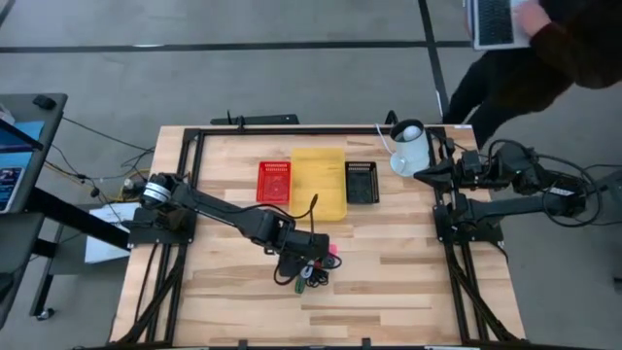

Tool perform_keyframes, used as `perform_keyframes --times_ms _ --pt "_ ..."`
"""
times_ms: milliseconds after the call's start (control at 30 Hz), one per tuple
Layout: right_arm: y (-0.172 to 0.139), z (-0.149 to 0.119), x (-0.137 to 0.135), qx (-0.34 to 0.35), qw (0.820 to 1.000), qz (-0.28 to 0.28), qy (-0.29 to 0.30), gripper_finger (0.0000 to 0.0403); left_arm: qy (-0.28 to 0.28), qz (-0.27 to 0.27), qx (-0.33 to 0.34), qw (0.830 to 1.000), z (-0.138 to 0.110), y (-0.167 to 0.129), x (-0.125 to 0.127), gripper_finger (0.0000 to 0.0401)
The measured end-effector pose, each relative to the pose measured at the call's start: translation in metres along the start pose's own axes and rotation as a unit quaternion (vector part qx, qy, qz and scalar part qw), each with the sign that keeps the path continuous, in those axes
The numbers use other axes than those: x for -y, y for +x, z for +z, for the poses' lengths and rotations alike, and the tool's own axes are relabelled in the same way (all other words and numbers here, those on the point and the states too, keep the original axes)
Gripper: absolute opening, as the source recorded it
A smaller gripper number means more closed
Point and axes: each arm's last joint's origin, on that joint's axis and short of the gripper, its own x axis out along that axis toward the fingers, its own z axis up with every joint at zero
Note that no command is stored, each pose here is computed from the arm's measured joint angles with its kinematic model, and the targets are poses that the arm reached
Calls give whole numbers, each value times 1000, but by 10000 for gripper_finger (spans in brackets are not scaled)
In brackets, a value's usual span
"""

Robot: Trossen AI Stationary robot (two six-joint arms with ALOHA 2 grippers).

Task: Pick and place items into bin
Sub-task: Put the gray charger cable in the yellow bin

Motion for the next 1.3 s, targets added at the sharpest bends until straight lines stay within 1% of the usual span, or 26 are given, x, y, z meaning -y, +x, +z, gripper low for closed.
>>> perform_keyframes --times_ms 100,267,433,1300 --pt "0 0 0 0 1000 0 0 8 15 2 2 1000 2 0 0 153" --pt "0 0 0 0 1000 0 0 8 39 30 18 999 4 3 -6 153" --pt "0 0 0 0 1000 0 0 8 51 26 19 998 6 11 -6 153" --pt "0 0 0 0 1000 0 0 8 49 22 40 998 4 16 -6 153"
